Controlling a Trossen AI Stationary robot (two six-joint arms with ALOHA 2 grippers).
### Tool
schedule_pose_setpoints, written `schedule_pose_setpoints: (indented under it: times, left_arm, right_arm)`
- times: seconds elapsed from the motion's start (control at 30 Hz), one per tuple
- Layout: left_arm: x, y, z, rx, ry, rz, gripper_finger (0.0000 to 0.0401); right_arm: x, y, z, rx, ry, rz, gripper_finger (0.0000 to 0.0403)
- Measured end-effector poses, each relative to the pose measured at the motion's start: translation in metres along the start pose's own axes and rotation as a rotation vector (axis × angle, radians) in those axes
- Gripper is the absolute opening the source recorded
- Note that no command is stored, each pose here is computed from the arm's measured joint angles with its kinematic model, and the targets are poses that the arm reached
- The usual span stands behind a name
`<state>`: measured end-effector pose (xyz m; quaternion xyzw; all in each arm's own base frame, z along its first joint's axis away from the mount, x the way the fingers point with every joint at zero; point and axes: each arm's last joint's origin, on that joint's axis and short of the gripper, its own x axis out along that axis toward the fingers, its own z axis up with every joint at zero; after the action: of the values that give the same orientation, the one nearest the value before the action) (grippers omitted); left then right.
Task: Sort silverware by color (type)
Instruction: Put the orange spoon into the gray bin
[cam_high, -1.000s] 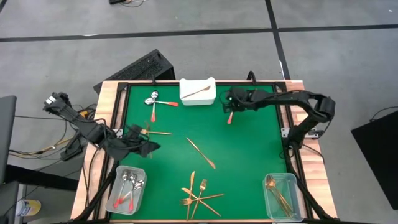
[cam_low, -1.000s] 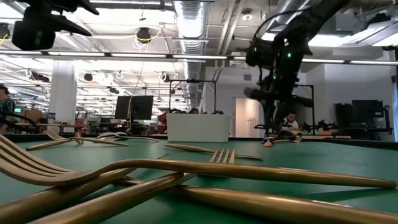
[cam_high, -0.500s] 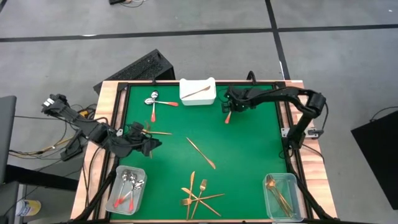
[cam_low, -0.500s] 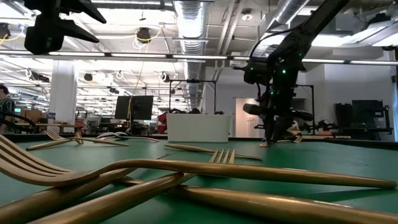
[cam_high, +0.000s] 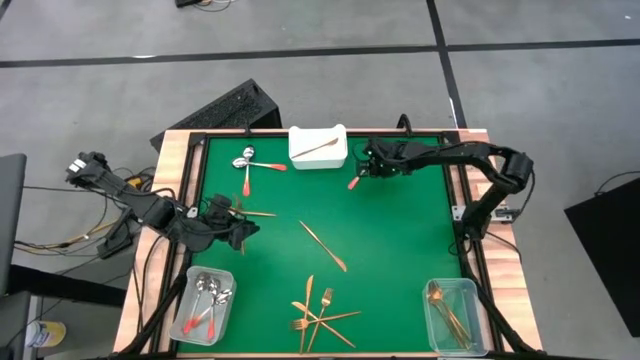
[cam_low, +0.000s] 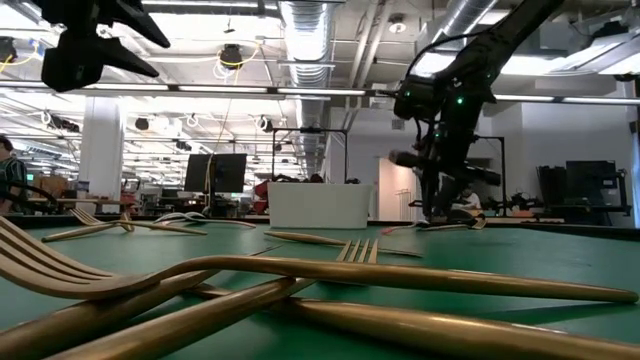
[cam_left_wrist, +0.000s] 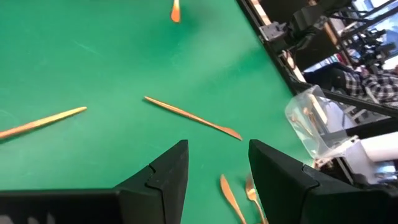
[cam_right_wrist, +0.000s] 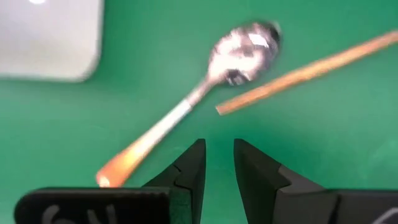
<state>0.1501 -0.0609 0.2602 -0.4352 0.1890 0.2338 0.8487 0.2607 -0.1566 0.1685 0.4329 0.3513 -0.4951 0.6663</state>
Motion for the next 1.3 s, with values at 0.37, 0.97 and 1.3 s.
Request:
schedule_pose_setpoints:
  times: [0.37,0.97,1.3]
  left_arm:
    - [0.014,0.010,0.024,0.082,-0.075,0.103,0.0155]
    - [0.027,0.023,0.054,0.170,-0.022,0.128,0.0155]
    - [0.030,0.028,0.065,0.178,-0.052,0.138,0.0155]
  right_arm:
    - [0.024,-0.001,0.013,0.108,-0.012,0.023,0.0110]
    - [0.048,-0.002,0.019,0.238,0.004,0.051,0.0110]
    - [0.048,-0.001,0.022,0.163,-0.017,0.080,0.0044]
